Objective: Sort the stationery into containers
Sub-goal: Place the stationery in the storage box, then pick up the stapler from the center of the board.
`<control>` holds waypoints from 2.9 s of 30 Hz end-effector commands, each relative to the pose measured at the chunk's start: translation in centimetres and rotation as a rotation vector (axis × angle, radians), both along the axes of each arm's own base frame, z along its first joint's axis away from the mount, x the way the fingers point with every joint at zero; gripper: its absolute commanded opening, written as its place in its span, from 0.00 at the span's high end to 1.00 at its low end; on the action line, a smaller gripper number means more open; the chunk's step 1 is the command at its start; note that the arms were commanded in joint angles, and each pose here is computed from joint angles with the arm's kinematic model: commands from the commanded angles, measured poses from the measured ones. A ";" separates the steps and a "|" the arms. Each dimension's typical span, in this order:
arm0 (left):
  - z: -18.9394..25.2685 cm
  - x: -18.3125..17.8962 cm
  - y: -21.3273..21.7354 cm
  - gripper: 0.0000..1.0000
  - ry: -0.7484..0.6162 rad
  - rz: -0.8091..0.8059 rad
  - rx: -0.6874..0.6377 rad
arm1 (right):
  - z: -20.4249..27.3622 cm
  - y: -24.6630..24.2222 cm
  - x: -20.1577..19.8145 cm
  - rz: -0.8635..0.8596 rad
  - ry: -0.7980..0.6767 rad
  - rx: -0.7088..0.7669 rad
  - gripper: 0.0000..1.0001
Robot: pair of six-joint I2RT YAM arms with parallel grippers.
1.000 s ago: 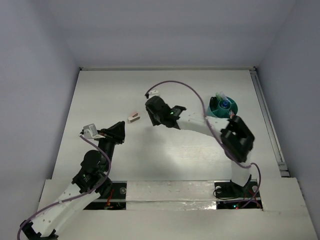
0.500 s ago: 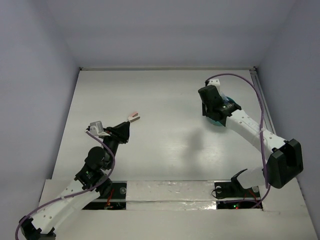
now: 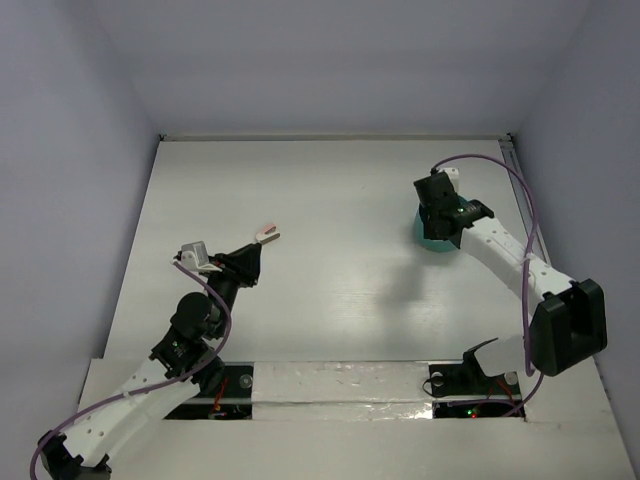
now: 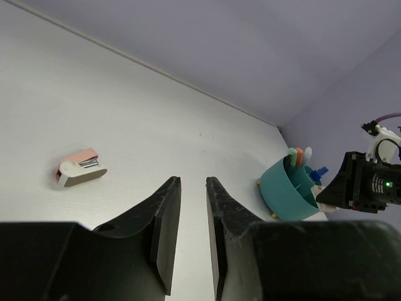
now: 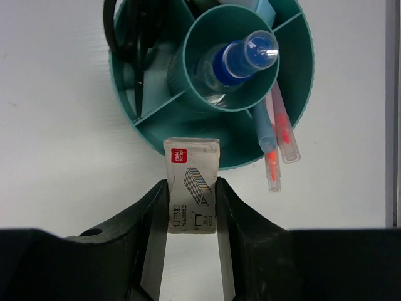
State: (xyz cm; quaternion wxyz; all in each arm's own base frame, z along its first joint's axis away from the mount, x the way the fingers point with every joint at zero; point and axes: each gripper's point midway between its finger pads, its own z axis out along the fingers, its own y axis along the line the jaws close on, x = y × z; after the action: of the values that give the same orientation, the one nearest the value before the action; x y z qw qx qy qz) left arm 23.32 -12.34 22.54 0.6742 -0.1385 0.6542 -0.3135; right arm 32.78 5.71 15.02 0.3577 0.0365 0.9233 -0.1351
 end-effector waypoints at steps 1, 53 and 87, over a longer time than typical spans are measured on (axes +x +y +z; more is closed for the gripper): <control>1.2 -0.1 -0.3 0.80 -0.042 -0.015 -0.020 | 1.2 -0.5 0.8 -0.017 -0.054 0.017 0.74; 1.0 0.3 0.6 0.85 -0.025 0.046 -0.022 | -0.6 32.1 6.2 0.603 -0.080 0.703 0.69; 2.1 -0.6 1.5 0.83 -0.066 0.045 -0.063 | -14.7 41.9 8.0 0.496 0.088 0.488 0.42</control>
State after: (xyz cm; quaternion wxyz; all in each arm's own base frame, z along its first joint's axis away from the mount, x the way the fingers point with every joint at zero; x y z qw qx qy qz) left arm 23.04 -10.86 23.50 0.6901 -0.1619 0.6351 -0.3070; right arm 41.55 50.45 4.58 0.3465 -0.0787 0.8969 0.2634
